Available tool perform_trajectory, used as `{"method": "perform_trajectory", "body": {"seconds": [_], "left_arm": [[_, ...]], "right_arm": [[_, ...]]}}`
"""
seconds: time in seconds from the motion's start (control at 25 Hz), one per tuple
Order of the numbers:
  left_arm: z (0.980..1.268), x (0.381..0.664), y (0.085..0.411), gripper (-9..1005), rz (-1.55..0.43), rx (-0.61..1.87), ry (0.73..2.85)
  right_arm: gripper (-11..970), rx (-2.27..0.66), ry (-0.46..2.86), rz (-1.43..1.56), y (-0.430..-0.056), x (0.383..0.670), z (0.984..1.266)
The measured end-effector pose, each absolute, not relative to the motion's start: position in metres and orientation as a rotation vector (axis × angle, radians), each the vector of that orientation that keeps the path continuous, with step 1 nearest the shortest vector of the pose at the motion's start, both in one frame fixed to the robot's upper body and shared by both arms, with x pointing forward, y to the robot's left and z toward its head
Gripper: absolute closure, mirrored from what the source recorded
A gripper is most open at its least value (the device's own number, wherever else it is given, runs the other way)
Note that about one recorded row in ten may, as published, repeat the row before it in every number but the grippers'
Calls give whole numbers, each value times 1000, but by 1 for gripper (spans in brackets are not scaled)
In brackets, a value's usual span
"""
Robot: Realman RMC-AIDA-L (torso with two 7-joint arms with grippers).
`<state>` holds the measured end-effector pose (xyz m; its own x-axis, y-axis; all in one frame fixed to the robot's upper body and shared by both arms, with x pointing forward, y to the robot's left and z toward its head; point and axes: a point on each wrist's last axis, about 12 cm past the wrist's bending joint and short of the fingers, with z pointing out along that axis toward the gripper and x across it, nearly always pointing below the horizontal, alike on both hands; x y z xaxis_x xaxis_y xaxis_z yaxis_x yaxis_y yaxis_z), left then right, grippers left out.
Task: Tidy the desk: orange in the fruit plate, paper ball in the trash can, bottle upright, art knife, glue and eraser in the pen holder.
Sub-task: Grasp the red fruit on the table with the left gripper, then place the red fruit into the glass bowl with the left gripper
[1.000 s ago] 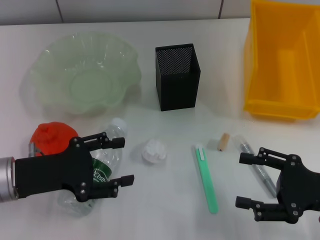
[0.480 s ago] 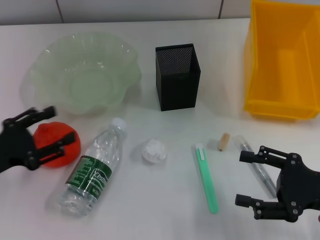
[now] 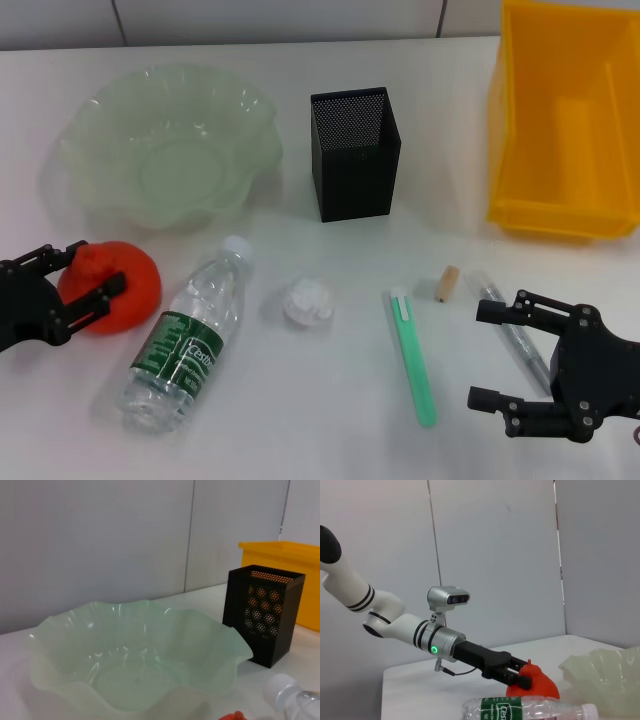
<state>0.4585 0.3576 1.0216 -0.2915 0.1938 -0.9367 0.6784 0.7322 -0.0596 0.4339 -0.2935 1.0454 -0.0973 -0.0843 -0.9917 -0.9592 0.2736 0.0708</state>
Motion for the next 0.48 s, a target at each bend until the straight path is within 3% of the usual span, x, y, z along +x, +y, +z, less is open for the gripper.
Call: {"method": "perform_trajectory", "body": {"seconds": [0.16,0.48], "left_arm": [[1024,460,360,373,-550,681,1841],[1032,458,363,555,-548,676,1792]], "right_arm": [[121,-1028,1462,1015,-294,433,1045],[120,-1019,1477,1001,-295,433,1043]]}}
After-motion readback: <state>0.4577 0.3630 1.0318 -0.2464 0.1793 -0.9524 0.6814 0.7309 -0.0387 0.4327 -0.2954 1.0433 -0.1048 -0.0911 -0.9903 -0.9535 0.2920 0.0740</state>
